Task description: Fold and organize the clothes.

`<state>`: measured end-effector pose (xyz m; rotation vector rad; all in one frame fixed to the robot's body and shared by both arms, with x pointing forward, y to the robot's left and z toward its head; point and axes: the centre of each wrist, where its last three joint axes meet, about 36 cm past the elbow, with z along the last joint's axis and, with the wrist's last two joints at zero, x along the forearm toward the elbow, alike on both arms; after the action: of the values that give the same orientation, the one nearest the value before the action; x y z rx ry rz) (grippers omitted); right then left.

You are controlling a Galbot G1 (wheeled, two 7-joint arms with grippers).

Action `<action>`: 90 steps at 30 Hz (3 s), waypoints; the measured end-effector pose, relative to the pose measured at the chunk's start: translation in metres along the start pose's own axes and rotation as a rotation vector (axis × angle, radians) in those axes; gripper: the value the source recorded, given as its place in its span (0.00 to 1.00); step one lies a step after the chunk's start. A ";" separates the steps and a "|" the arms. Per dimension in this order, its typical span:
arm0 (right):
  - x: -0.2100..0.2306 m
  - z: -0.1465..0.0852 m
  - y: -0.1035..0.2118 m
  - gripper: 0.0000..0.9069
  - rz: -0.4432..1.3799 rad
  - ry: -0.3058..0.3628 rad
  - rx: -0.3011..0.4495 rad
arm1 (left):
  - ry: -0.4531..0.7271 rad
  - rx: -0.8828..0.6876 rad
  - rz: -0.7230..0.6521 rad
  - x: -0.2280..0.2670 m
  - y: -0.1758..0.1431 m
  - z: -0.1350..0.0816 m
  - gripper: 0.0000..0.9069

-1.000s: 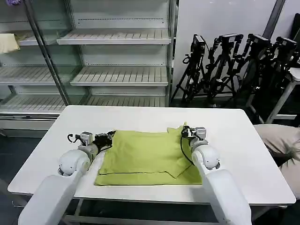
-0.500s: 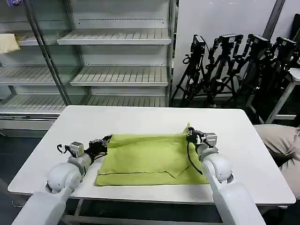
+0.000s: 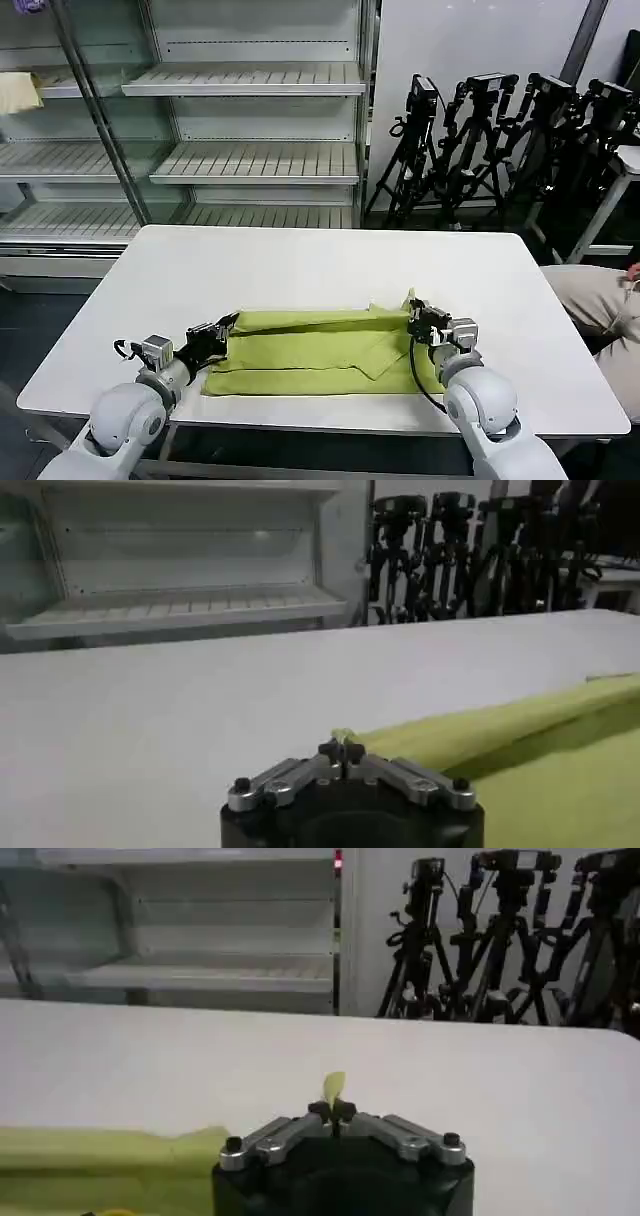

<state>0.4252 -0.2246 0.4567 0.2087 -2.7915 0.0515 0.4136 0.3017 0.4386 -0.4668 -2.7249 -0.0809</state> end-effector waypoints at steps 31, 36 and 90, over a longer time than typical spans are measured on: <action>0.063 -0.001 0.005 1.00 0.017 -0.051 0.091 | 0.074 0.091 -0.155 0.030 -0.052 0.005 0.38; 0.068 0.001 0.007 1.00 0.021 -0.050 0.101 | 0.100 0.121 -0.178 0.029 -0.063 0.012 0.02; 0.081 0.021 0.008 1.00 0.044 -0.048 0.160 | 0.003 -0.236 -0.350 0.075 0.043 -0.070 0.01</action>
<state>0.3417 -0.2294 0.4637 0.1894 -2.8409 0.2850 0.3868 0.3578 0.5312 -0.0456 -2.7767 -0.4982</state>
